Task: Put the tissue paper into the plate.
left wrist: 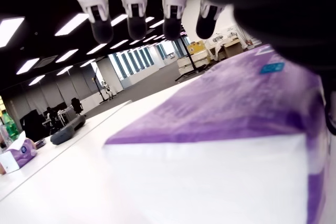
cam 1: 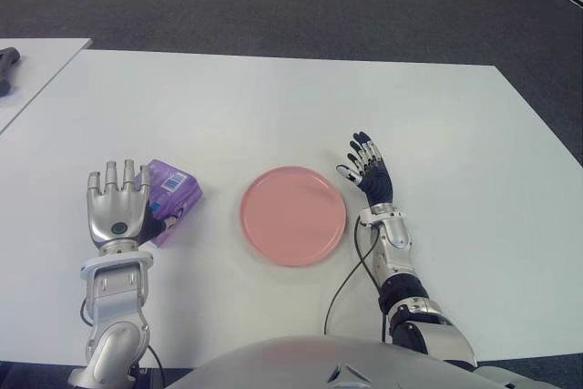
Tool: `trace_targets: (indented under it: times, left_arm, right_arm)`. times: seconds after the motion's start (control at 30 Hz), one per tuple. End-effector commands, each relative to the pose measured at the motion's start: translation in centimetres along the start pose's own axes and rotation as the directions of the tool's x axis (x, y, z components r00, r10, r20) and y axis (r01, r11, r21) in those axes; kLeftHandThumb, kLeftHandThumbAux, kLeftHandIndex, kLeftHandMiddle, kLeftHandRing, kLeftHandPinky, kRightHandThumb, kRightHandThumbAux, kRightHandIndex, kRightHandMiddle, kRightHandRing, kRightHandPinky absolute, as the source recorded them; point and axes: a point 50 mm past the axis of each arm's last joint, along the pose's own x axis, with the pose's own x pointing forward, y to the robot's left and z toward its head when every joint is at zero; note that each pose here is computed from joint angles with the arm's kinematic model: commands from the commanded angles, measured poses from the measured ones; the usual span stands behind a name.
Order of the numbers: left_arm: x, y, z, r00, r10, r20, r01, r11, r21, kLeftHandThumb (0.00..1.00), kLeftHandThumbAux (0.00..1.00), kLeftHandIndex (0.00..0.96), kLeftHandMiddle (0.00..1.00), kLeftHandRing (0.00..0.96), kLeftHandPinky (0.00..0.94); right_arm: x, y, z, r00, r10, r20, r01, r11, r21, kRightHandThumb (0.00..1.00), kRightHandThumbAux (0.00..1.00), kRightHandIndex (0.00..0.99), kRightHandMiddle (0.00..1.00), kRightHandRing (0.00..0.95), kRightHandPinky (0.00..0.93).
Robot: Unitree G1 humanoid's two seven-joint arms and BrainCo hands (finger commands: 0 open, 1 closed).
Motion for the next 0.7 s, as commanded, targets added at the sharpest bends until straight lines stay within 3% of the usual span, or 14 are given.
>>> trace_targets:
  times: [0.03, 0.2, 0.47, 0.7]
  left_arm:
    - [-0.3, 0.3, 0.0, 1.0, 0.017, -0.004, -0.017, 1.0, 0.011, 0.057, 0.405, 0.0, 0.0, 0.0, 0.0]
    - [-0.5, 0.3, -0.1, 1.0, -0.009, 0.002, 0.009, 1.0, 0.013, 0.051, 0.415, 0.0, 0.0, 0.0, 0.0]
    - [-0.9, -1.1, 0.4, 0.994, -0.106, 0.038, 0.104, 0.993, 0.05, 0.06, 0.435, 0.0, 0.0, 0.0, 0.0]
    - [-1.0, -2.1, 1.5, 0.991, -0.115, 0.075, 0.112, 0.993, 0.04, 0.059, 0.425, 0.0, 0.0, 0.0, 0.0]
  right_arm:
    - [-4.0, -1.6, -3.5, 0.98, -0.085, -0.177, 0.093, 0.995, 0.036, 0.033, 0.833, 0.046, 0.019, 0.013, 0.071]
    - [-4.0, -1.7, -3.5, 0.98, -0.085, -0.177, 0.093, 0.995, 0.036, 0.033, 0.833, 0.046, 0.019, 0.013, 0.071]
    - [-4.0, -1.9, -3.4, 0.981, -0.086, -0.177, 0.093, 0.995, 0.037, 0.033, 0.833, 0.046, 0.019, 0.013, 0.071]
    - [-4.0, -2.1, -3.4, 0.981, -0.086, -0.176, 0.094, 0.995, 0.037, 0.033, 0.833, 0.046, 0.019, 0.013, 0.071]
